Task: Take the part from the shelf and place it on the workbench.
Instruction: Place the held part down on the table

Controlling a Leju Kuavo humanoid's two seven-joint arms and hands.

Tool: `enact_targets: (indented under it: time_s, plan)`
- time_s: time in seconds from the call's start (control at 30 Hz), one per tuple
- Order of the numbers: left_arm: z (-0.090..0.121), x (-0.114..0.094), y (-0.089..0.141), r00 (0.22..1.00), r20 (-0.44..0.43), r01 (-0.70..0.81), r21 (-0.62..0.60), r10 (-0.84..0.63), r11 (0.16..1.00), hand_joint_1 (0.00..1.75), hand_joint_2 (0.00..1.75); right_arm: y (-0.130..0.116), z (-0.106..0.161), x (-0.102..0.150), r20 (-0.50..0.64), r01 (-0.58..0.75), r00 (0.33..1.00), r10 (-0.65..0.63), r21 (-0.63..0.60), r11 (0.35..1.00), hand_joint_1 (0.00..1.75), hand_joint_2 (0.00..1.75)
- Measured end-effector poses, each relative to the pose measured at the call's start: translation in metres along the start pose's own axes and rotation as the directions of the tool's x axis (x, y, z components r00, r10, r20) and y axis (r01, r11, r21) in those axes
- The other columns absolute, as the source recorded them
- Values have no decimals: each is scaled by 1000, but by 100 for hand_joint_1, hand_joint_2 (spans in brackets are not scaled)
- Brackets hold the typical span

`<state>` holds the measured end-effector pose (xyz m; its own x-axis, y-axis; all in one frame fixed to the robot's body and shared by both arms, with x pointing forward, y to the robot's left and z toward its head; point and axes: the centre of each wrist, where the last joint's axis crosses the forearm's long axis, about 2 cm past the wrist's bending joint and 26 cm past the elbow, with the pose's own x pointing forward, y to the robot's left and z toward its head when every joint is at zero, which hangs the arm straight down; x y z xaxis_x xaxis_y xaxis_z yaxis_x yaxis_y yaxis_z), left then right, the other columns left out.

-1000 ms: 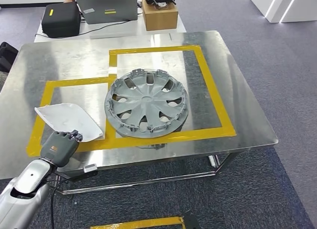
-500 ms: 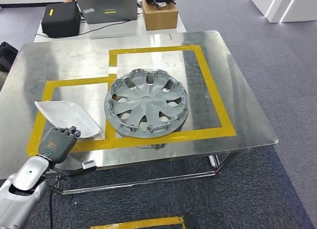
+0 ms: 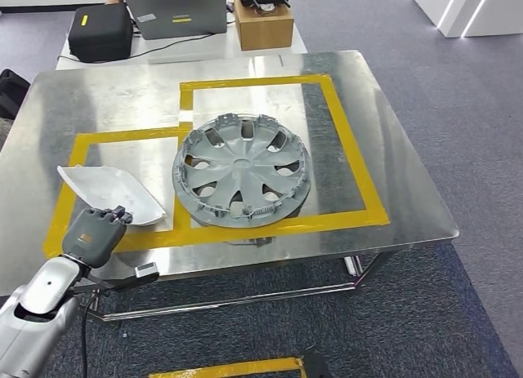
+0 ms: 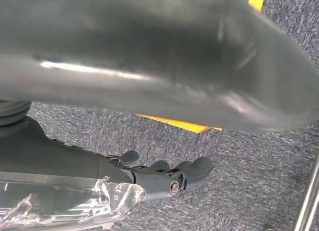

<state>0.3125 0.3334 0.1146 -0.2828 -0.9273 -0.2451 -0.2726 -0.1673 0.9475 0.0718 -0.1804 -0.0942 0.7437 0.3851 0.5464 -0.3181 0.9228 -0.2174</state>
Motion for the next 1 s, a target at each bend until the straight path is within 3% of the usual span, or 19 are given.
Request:
enact_targets:
  time_s: [1.0]
  plan:
    - [-5, -3, 3, 998, -12, 61, 25, -61, 998, 175, 175, -1, -1, 1, 1, 11, 1000, -11, -9, 1000, 0, 0]
